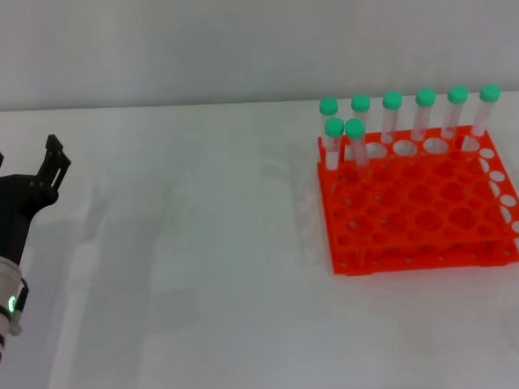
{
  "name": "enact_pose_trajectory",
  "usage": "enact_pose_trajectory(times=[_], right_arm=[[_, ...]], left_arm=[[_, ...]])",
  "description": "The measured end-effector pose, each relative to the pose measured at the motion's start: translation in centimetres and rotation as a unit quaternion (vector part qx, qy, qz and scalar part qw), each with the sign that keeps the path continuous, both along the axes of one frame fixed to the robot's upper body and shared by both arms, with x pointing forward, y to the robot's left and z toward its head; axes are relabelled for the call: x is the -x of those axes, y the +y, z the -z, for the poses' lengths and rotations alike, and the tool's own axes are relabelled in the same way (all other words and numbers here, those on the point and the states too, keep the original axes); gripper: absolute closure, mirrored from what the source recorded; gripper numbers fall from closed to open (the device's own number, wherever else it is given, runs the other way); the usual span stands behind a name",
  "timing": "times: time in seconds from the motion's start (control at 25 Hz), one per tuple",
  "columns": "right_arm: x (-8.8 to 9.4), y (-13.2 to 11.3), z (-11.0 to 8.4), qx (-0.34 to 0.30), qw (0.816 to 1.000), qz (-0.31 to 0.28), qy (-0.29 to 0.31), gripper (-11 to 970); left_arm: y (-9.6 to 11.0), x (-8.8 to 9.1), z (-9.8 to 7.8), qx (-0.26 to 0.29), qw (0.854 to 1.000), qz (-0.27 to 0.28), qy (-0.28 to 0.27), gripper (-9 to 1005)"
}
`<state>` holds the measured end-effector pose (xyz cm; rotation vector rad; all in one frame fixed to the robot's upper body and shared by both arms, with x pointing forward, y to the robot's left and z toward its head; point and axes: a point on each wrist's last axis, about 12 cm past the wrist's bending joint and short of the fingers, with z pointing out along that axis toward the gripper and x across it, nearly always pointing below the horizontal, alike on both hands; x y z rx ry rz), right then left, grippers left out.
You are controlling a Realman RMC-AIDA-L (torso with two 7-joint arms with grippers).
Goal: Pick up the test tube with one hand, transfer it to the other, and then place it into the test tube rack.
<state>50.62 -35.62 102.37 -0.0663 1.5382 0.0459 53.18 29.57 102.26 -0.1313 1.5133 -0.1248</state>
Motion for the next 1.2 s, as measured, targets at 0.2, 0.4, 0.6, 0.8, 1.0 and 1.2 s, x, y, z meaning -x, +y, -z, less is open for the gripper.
enact_pose_trajectory(times=[0.2,0.4,0.6,0.8,1.0,1.2], right_arm=[[0.4,-0.1,0.2,-0.014,1.0,0.0,0.002,79],[0.9,0.0,0.3,-0.035,0.999,-0.005,-0.001,79],[1.5,-0.2,0.6,-0.044,0.999,-0.002,0.007,79],[1.8,-0.4,0.8,-0.045,0.999,0.003,0.009,79],[1.9,-0.4,0.9,-0.045,0.999,0.004,0.01,79],[1.9,-0.4,0.8,-0.045,0.999,0.003,0.009,79]], left_arm=[[0.4,0.5,0.3,-0.006,1.0,-0.005,0.004,116],[0.5,1.0,0.7,-0.01,1.0,-0.007,0.011,116],[0.3,1.6,0.9,-0.006,1.0,-0.004,0.012,116],[-0.2,2.1,1.0,-0.011,1.0,0.016,0.006,116],[-0.8,2.3,0.8,-0.005,1.0,0.025,-0.005,116],[-1.2,2.1,0.6,0.002,1.0,0.03,-0.01,116]])
